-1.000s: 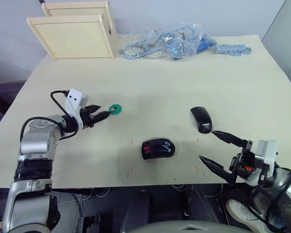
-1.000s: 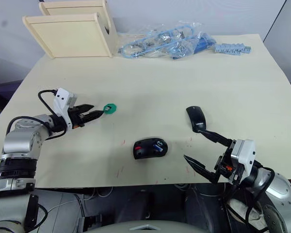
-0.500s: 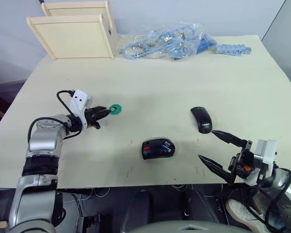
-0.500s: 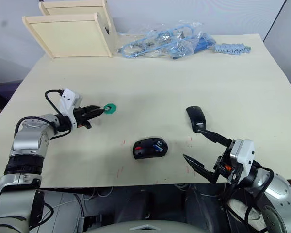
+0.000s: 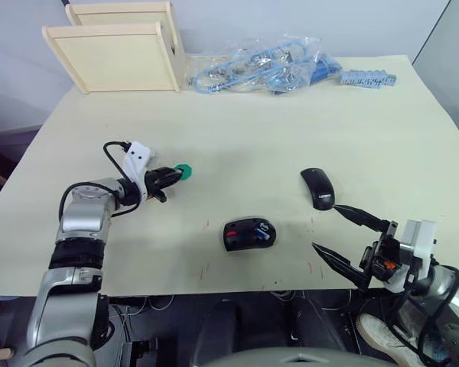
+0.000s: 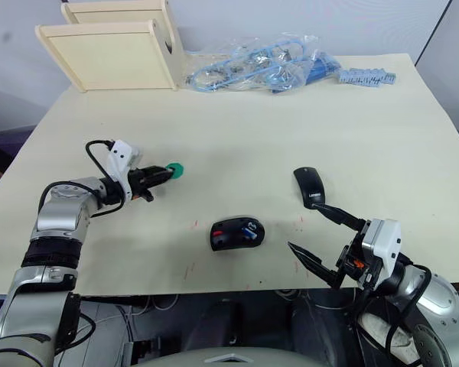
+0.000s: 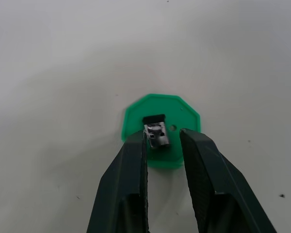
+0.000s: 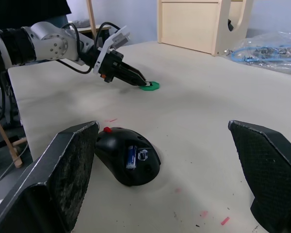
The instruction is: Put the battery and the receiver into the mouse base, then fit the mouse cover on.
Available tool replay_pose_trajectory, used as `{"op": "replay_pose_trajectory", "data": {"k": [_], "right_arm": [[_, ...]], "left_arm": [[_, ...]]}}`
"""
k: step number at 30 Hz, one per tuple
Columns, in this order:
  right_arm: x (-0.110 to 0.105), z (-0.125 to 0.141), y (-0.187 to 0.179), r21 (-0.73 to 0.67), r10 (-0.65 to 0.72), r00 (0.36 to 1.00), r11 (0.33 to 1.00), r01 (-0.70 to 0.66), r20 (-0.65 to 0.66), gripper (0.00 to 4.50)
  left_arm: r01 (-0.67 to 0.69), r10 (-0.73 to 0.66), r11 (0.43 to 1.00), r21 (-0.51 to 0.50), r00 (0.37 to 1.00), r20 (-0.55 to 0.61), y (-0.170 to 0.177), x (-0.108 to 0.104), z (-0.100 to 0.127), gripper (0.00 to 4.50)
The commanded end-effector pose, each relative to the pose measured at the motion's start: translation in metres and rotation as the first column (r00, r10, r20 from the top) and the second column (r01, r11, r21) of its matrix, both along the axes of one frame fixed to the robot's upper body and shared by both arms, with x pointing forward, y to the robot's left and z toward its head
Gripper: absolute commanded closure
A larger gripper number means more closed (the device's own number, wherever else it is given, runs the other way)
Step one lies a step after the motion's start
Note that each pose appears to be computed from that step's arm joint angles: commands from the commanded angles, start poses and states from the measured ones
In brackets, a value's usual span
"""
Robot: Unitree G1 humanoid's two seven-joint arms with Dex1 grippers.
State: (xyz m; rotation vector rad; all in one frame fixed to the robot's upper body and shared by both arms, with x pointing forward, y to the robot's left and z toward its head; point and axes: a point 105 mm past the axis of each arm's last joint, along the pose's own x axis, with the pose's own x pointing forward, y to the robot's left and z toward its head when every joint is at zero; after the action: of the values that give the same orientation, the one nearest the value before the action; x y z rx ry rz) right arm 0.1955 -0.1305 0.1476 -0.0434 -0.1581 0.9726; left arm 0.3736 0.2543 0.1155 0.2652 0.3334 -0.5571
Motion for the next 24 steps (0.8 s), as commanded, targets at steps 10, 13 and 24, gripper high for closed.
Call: {"op": "replay_pose_trajectory", "data": {"k": [10, 13, 24], "right_arm": [[-0.0059, 0.0101, 0.0051, 0.009, 0.020, 0.999, 1.000, -0.021, 0.040, 0.00], [-0.0060, 0.0097, 0.0047, 0.009, 0.019, 0.999, 1.000, -0.020, 0.039, 0.00], [-0.0066, 0.0081, 0.0041, 0.008, 0.019, 0.999, 1.000, -0.020, 0.034, 0.00]], "left_arm": [[-0.002, 0.000, 0.999, 0.054, 0.999, 0.033, -0.0012, 0.0080, 0.0037, 3.32], [0.000, -0.002, 0.998, 0.056, 1.000, 0.031, -0.0014, 0.0076, 0.0023, 3.32], [-0.026, 0.025, 0.998, 0.063, 0.999, 0.028, 0.0026, 0.0061, 0.0013, 3.32]]}}
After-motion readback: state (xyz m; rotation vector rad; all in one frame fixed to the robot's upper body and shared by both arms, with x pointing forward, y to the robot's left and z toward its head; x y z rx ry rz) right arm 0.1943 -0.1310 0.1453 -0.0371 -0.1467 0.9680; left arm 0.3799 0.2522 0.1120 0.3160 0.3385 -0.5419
